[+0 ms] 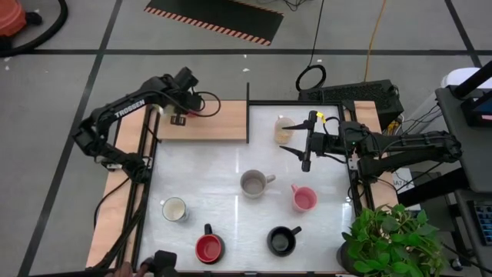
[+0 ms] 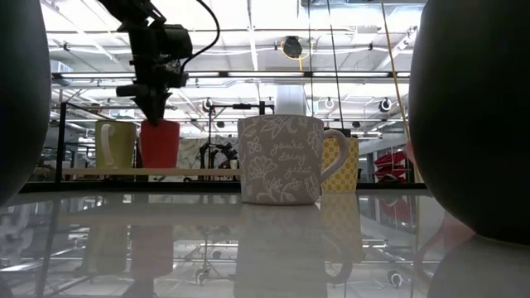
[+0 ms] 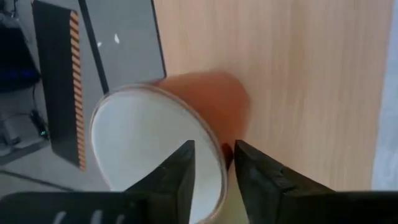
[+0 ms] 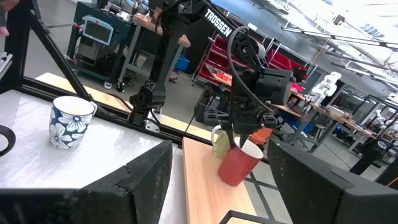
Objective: Place coffee mugs
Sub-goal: Put the red mug on the shelf, then put the black mug on the shelf
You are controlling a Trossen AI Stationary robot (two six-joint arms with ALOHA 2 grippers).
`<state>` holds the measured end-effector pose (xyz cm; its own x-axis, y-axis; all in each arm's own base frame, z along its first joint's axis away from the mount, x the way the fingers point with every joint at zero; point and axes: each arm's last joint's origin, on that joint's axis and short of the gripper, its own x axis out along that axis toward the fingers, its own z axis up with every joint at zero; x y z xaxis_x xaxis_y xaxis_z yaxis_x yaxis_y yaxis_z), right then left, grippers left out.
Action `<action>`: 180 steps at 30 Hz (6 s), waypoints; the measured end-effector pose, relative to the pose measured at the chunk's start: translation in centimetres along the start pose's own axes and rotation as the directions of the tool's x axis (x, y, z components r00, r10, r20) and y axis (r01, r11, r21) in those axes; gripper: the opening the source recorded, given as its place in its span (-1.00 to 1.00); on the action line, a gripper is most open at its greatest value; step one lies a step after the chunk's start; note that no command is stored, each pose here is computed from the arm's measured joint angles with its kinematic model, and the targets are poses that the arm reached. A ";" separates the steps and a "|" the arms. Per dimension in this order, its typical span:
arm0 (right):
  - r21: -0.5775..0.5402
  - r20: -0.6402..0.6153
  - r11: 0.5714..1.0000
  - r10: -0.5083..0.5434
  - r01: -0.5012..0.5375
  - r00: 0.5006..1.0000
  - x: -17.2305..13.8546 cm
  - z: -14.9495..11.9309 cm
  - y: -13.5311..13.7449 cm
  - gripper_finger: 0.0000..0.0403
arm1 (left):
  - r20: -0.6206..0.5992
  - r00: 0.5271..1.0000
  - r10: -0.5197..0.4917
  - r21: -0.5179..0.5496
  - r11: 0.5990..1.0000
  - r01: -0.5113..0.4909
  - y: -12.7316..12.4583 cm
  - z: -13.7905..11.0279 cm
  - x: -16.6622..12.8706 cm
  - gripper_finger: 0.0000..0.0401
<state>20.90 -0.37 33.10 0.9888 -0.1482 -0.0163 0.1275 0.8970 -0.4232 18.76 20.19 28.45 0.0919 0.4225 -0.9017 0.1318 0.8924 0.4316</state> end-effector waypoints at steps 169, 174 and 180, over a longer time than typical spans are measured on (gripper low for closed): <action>0.677 -0.330 0.716 0.499 -0.167 0.801 1.5 -2.1 23.5 -0.25 | 0.760 0.648 0.046 -0.297 0.912 0.283 -32.6 10.4 -14.7 -0.24; 0.686 -0.287 0.696 0.526 -0.212 0.800 2.4 -1.8 22.8 -0.21 | 0.758 0.651 0.046 -0.286 0.920 0.268 -32.7 10.5 -14.6 -0.24; 0.696 -0.288 0.672 0.582 -0.252 0.760 3.0 0.2 22.4 -0.20 | 0.759 0.649 0.047 -0.227 0.954 0.196 -32.4 10.3 -14.8 -0.24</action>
<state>26.72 19.35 23.72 0.8038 0.2899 -0.5195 -0.1091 0.9303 0.3502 23.26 -16.61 28.08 0.8150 0.1963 -0.5452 -0.0801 0.9700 0.2296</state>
